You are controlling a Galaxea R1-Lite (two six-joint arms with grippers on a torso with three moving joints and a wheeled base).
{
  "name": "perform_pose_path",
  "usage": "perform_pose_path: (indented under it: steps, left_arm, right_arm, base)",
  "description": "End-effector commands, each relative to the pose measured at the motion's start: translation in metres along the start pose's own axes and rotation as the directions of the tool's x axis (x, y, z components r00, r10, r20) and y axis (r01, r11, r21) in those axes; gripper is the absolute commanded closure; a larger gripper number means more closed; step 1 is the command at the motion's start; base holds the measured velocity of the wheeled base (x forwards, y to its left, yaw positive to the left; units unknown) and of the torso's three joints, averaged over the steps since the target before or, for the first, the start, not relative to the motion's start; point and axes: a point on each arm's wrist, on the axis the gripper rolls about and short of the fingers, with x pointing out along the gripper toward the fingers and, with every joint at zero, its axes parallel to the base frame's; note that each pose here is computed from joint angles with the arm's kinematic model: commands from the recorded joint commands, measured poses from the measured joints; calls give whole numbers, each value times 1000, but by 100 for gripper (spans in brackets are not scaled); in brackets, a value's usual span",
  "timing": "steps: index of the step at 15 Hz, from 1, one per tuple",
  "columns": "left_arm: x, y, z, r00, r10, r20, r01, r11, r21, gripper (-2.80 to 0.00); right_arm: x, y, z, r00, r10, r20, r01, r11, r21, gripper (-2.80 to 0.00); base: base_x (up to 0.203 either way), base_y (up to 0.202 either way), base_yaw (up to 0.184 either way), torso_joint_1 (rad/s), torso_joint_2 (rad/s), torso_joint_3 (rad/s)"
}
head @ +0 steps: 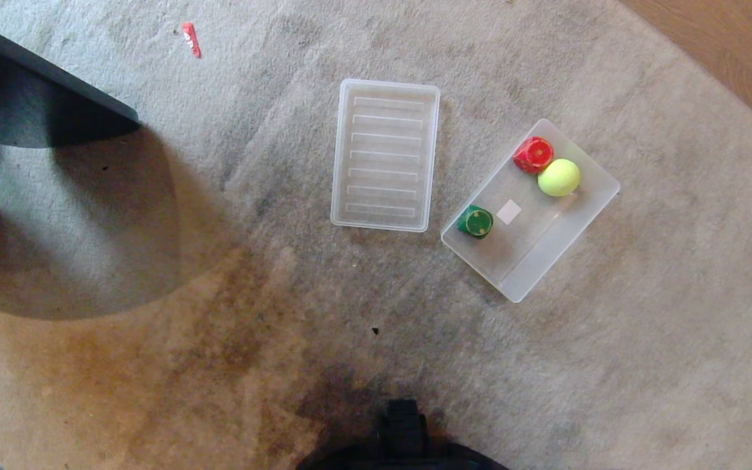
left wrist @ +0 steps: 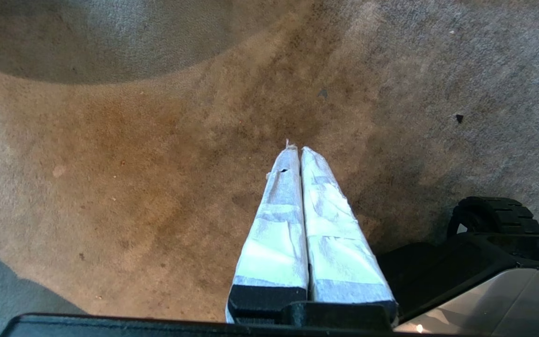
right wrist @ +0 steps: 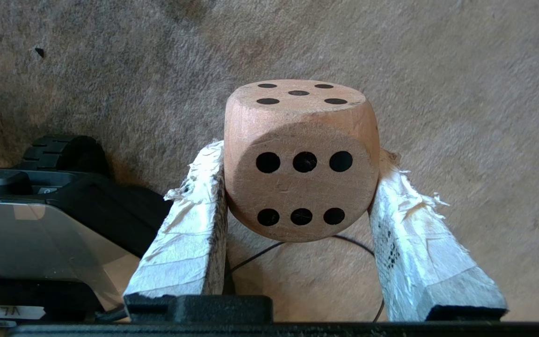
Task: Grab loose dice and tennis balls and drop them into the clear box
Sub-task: Put the toys in the box
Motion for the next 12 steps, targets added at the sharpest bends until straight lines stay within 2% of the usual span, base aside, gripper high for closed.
perform_pose_path:
  steps: [1,4,5,7,10,12]
  left_arm:
    - [0,0,0,1000,0,0,0,1000,0,0]
    - [0,0,0,1000,0,-2,0,1000,0,0]
    - [0,0,0,1000,0,-1,0,1000,0,0]
    - [0,0,0,1000,0,-2,0,1000,0,0]
    - [0,0,0,1000,0,-2,0,1000,0,0]
    - [0,0,0,1000,0,-2,0,1000,0,0]
  right_arm:
    - [-1,0,2,1000,-2,8,2,1000,0,0]
    - [-1,0,2,1000,3,3,-3,1000,6,0]
    - [-3,0,10,1000,19,-11,-18,999,34,0]
    - [3,-2,42,997,49,-61,-43,995,90,0]
    - [58,-5,86,964,91,-249,-48,984,174,0]
    - [92,-7,106,959,110,-260,-52,974,219,0]
  base:
    - [0,0,0,0,0,0]
    - [0,0,0,0,0,0]
    - [0,0,0,0,0,0]
    - [0,0,0,0,0,0]
    - [0,0,0,0,0,0]
    - [0,0,0,0,0,0]
